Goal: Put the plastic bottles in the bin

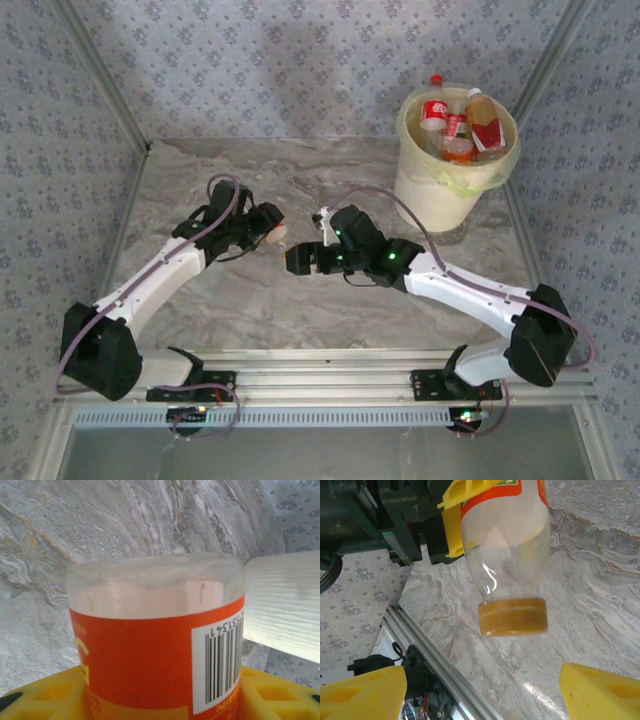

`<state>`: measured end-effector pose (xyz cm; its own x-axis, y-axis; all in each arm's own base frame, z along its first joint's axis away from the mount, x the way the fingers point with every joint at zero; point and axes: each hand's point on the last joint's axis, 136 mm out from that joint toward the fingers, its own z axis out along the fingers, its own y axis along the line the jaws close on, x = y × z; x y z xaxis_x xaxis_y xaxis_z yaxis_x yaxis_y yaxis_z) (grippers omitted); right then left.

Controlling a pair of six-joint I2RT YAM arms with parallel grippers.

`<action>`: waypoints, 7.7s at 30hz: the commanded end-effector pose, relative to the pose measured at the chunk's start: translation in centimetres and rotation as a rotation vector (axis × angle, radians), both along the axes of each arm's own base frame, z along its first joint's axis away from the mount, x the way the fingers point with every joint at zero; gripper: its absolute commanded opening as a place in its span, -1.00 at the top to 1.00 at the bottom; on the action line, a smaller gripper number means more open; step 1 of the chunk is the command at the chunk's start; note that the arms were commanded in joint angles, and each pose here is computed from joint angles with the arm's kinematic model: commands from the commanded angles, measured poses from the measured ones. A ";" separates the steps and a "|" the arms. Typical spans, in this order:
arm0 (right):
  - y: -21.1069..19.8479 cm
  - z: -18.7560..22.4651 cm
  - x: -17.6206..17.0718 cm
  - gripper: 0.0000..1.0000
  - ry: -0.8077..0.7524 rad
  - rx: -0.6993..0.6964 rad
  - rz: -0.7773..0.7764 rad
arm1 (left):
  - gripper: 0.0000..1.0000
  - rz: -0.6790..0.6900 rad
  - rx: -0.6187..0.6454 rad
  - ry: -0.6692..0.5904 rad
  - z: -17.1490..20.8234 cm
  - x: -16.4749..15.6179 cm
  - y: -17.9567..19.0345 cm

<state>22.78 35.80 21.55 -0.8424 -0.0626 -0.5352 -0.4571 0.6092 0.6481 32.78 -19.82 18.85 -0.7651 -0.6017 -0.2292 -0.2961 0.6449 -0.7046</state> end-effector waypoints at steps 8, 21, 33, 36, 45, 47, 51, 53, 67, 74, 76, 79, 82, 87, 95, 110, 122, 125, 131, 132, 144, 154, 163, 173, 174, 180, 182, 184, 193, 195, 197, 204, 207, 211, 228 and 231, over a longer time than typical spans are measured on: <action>1.9 0.3 1.2 -0.49 -0.015 -0.001 -0.001 | 0.03 -0.045 -0.096 -0.020 2.2 -0.6 -2.1; 0.5 -1.7 2.1 -0.57 -0.002 -0.120 -0.059 | 0.02 -0.058 -0.052 -0.021 2.3 -1.2 -1.5; 1.7 -2.2 1.3 -0.39 0.029 -0.097 0.040 | 0.02 -0.133 -0.125 0.009 2.1 -1.1 -3.5; 1.5 -2.2 1.6 -0.29 0.027 -0.099 0.032 | 0.02 -0.134 -0.125 0.015 1.8 -1.2 -3.6; 0.8 -2.2 1.9 0.05 0.020 -0.121 0.002 | 0.02 -0.144 -0.141 0.015 1.6 -1.2 -4.0; 0.4 -2.3 1.8 0.15 0.020 -0.126 -0.003 | 0.02 -0.155 -0.161 0.013 1.5 -1.1 -4.3; -0.5 -2.0 1.6 0.27 0.010 -0.131 -0.021 | -0.01 -0.175 -0.176 0.007 1.7 -1.1 -4.9; -1.1 -1.9 1.6 0.28 0.003 -0.134 -0.033 | -0.07 -0.180 -0.181 -0.004 1.9 -1.0 -5.0; -11.8 2.1 1.1 0.28 -0.061 -0.186 -0.201 | -0.99 -0.445 -0.321 -0.436 12.9 -1.9 -7.7; -18.1 7.9 2.4 0.28 -0.165 -0.166 -0.329 | -0.99 -0.642 -0.203 -0.606 14.8 -4.6 -7.6; -19.9 10.6 3.1 0.28 -0.210 -0.169 -0.370 | -0.99 -0.682 -0.198 -0.623 15.0 -5.6 -7.6; -22.4 13.0 4.3 0.28 -0.238 -0.186 -0.431 | -0.99 -0.712 -0.182 -0.634 15.0 -6.7 -7.3; -24.7 14.7 6.0 0.27 -0.237 -0.191 -0.498 | -0.99 -0.712 -0.159 -0.634 14.6 -7.4 -6.7; -27.5 16.8 9.2 0.25 -0.202 -0.141 -0.562 | -0.99 -0.722 -0.161 -0.633 14.2 -8.4 -6.3; -30.9 17.1 15.1 0.25 -0.113 -0.072 -0.657 | -0.99 -0.711 -0.138 -0.609 13.1 -9.3 -5.6; -33.2 15.0 22.1 0.21 0.002 0.013 -0.707 | -0.99 -0.678 -0.135 -0.590 12.2 -9.4 -5.1; -33.4 13.7 23.3 -0.03 0.065 0.049 -0.732 | -0.99 -0.676 -0.119 -0.591 11.9 -9.4 -4.9; -33.6 13.9 23.3 -0.13 0.066 0.046 -0.737 | -0.99 -0.675 -0.116 -0.593 12.0 -9.4 -4.9; -33.9 14.9 22.3 -0.24 0.050 0.031 -0.752 | -0.99 -0.672 -0.114 -0.593 11.9 -9.4 -4.9; -34.1 14.9 22.0 -0.24 0.046 0.020 -0.758 | -0.99 -0.672 -0.113 -0.594 12.0 -9.4 -4.9; -36.2 19.2 18.5 -0.16 -0.155 -0.107 -0.828 | -0.99 -0.635 -0.048 -0.605 11.7 -9.1 -3.9; -34.3 20.7 12.5 -0.32 -0.421 -0.253 -0.778 | -0.99 -0.549 0.188 -0.754 13.8 -9.2 -0.1; -31.0 19.7 7.6 -1.00 -0.593 -0.265 -0.652 | -0.99 -0.397 0.410 -0.815 14.7 -8.2 4.0; -33.2 12.0 5.8 -1.00 -0.508 -0.353 -0.756 | -0.99 -0.223 0.650 -0.812 13.1 -8.2 9.3; -33.9 11.5 5.8 -1.00 -0.542 -0.365 -0.790 | -0.99 -0.207 0.678 -0.802 12.4 -8.3 10.0; -35.7 7.9 4.5 -1.00 -0.577 -0.372 -0.898 | -0.99 -0.106 0.806 -0.741 8.3 -8.8 13.3; -36.4 7.1 4.7 -1.00 -0.556 -0.389 -0.930 | -0.99 -0.099 0.835 -0.735 6.7 -8.9 13.8; -37.4 6.2 4.9 -1.00 -0.541 -0.411 -0.975 | -0.99 -0.087 0.853 -0.740 5.3 -9.1 14.2; -37.5 2.9 5.1 -1.00 -0.547 -0.399 -0.988 | -0.99 -0.047 0.887 -0.749 2.5 -9.3 15.2; -37.7 2.7 5.1 -1.00 -0.570 -0.400 -0.999 | -0.99 -0.051 0.916 -0.753 1.9 -8.8 15.1; -38.0 2.1 5.1 -1.00 -0.583 -0.412 -1.009 | -0.99 -0.064 0.936 -0.764 1.3 -8.2 14.8; -38.7 -0.1 4.5 -1.00 -0.560 -0.448 -1.038 | -0.99 -0.066 0.935 -0.739 -0.3 -5.8 14.0; -38.9 -0.7 4.6 -1.00 -0.596 -0.434 -1.074 | -0.99 -0.052 0.929 -0.723 -0.4 -5.1 14.3; -39.2 -0.8 5.2 -1.00 -0.597 -0.446 -1.090 | -0.99 0.010 0.920 -0.732 -0.9 -4.8 15.3; -39.0 -2.6 4.9 -1.00 -0.613 -0.530 -1.039 | -0.99 0.075 0.911 -0.673 -3.6 2.0 21.0; -39.1 -2.6 4.9 -1.00 -0.623 -0.536 -1.040 | -0.99 0.067 0.884 -0.701 -4.4 3.2 20.7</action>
<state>27.56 -2.97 18.55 -0.2766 0.1632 -0.9470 0.2337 0.9673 0.0984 33.66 1.77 11.01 -0.4126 -0.0652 -0.9086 -0.1331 0.9910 -0.0107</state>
